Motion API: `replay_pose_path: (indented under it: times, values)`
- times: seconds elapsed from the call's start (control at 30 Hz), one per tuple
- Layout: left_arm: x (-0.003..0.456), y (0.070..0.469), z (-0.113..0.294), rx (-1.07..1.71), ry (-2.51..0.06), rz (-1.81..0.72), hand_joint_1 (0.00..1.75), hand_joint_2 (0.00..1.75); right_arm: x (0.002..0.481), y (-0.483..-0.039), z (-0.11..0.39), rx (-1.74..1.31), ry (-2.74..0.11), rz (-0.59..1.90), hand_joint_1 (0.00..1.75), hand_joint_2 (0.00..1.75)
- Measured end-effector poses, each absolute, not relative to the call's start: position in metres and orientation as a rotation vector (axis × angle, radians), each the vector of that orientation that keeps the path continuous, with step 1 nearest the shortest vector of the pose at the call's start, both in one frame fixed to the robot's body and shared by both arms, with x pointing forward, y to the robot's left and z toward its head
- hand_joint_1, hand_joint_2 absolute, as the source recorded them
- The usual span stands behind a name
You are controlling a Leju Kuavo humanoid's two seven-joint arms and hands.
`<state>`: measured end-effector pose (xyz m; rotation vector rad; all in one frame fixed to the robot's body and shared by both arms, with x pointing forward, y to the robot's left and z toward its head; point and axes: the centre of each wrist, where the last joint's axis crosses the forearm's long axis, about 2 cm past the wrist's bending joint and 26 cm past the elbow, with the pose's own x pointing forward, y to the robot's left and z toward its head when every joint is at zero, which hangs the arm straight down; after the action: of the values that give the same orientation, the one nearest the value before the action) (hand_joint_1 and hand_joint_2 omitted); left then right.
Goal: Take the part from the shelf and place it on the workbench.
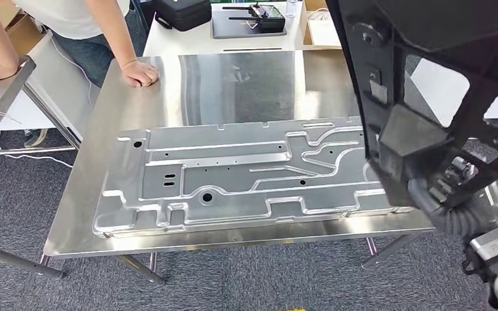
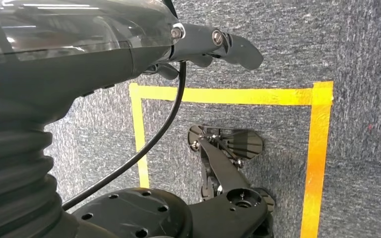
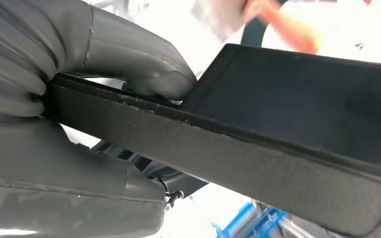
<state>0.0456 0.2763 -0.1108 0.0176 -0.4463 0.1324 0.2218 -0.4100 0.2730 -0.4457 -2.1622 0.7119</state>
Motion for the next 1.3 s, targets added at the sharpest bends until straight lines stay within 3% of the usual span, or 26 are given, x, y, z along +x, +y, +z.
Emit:
replay_pose_path:
  times: [0.27, 0.47, 0.9, 1.3]
  values:
    - [0.046, 0.276, -0.111, 0.014, -0.444, 0.120, 0.00, 1.75, 0.267, -0.444, 0.335, -0.764, -1.975, 0.875, 1.75, 1.75]
    - [0.048, 0.276, -0.111, 0.004, -0.446, 0.093, 0.00, 1.75, 0.310, -0.444, 0.339, -0.791, -1.849, 0.946, 1.75, 1.75]
    - [0.056, 0.275, -0.109, -0.017, -0.490, -0.007, 0.00, 1.75, 0.403, -0.374, 0.258, -0.812, -1.567, 1.142, 1.75, 1.75]
    - [0.056, 0.275, -0.110, -0.014, -0.510, -0.041, 0.00, 1.75, 0.419, -0.314, 0.201, -0.710, -1.457, 1.233, 1.75, 1.75]
